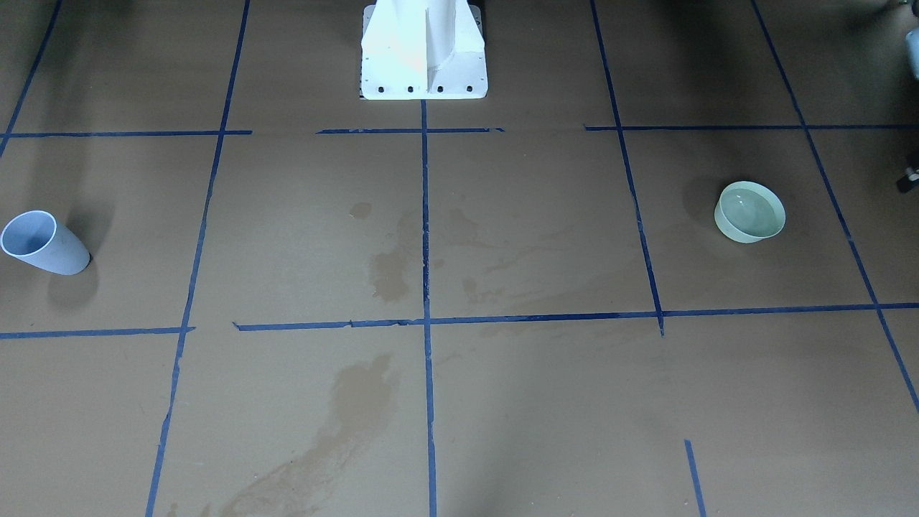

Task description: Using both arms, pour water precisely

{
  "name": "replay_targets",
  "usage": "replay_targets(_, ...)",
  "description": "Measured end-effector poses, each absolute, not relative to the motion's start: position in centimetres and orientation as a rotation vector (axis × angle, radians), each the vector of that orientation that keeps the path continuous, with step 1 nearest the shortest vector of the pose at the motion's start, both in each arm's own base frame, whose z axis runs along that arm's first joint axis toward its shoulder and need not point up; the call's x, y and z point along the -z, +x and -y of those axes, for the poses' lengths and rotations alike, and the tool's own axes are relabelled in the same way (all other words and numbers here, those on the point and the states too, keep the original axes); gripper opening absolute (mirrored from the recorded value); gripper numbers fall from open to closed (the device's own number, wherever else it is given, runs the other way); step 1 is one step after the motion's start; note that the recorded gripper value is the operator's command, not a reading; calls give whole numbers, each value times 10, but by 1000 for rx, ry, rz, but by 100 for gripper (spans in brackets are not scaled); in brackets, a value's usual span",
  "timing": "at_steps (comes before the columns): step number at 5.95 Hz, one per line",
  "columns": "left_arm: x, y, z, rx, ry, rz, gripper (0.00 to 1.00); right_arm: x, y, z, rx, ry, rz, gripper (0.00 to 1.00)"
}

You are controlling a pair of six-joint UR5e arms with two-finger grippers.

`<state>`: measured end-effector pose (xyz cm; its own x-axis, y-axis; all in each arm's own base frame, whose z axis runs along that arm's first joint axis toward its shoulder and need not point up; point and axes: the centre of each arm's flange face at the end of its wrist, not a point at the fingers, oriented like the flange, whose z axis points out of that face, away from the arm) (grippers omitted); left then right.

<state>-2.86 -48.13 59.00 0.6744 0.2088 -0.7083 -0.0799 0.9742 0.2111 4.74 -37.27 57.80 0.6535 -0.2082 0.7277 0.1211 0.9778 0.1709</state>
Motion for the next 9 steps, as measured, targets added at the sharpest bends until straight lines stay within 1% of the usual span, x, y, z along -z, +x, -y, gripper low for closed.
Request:
replay_targets(1, -579, -45, 474, -165, 126, -756, 100, -579, 48, 374, 189, 110, 820, 100)
replay_targets(2, -584, -54, 468, -168, 86, -727, 100, -581, 48, 375, 185, 107, 808, 100)
replay_targets(5, -622, -60, 433, -189, 21, -775, 100, -606, 49, 362, 158, 53, 806, 100)
replay_targets(9, -618, -58, 432, -200, 43, -786, 100, -606, 49, 353, 153, 51, 808, 100)
